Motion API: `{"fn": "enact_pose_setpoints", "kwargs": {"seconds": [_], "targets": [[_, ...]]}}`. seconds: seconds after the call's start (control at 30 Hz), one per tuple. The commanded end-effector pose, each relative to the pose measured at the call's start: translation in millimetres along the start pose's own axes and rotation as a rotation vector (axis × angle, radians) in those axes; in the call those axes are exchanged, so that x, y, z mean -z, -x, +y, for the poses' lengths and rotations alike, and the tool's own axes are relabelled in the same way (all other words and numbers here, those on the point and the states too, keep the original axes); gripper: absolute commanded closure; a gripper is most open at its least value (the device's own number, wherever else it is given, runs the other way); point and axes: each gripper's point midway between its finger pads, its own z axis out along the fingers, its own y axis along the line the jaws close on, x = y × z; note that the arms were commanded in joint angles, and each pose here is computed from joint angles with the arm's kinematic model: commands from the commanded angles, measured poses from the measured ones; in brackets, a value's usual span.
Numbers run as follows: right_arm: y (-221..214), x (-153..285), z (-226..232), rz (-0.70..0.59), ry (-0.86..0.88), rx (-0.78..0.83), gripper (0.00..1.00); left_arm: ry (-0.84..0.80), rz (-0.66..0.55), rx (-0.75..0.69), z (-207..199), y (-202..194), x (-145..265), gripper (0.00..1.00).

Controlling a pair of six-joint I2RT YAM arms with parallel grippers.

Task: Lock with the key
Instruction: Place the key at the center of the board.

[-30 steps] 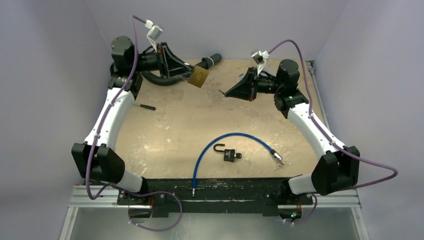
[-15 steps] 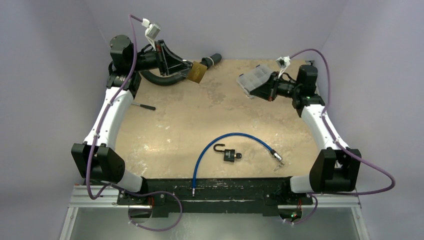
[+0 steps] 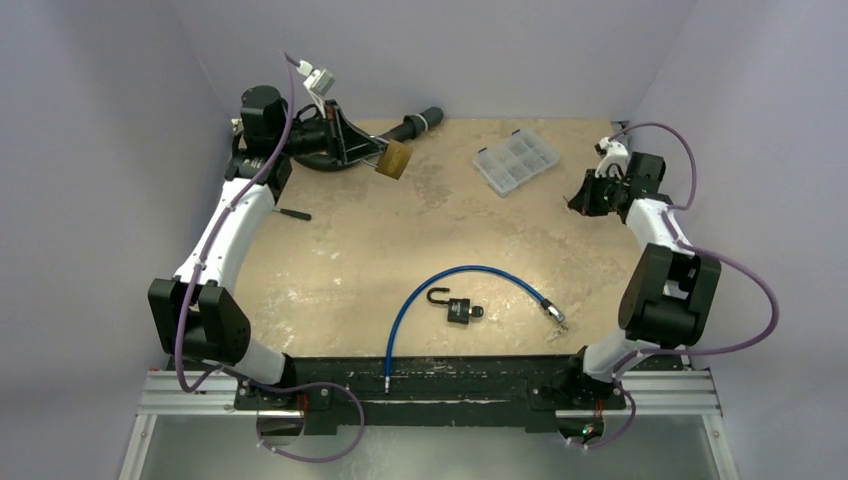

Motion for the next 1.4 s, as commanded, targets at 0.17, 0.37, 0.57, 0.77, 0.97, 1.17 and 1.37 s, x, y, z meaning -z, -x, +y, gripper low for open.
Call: {"fn": "enact_pose_setpoints", "kwargs": {"seconds": [0.17,0.37,0.57,0.77,0.97,1.17,1.37], "targets": [[9.6,-15.0,-88.4,0.024,-0.291,0.083,1.00,-0.011,-0.032,-0.105,-8.0,6.8,-2.3,1.00],[-1.2,-30.1,-113.2,0.059,-0.332,0.082,1.00,-0.008,-0.026,-0.097,-6.8,2.7,-3.2,1.00],[-15.7,-37.6,-129.3,0.089,-0.361,0.115,0.99,-0.001,-0.016,-0.082,-3.8,-4.0,-3.4,1.00],[-21.7,-42.4,-137.9,0.104,-0.372,0.114,0.84,-0.005,-0.008,-0.052,-5.5,-13.8,-9.5,1.00],[-16.0,-38.8,-140.1,0.099,-0.385,0.123,0.61,-0.020,-0.001,-0.034,-13.6,-20.3,-19.0,1.00],[29.0,-8.4,-126.9,-0.008,-0.405,0.192,0.39,-0.007,0.009,0.012,-15.2,-31.5,-26.6,1.00],[78.3,29.1,-57.2,-0.142,-0.250,0.291,0.08,0.017,0.043,0.098,-12.9,-46.6,-33.1,1.00]]}}
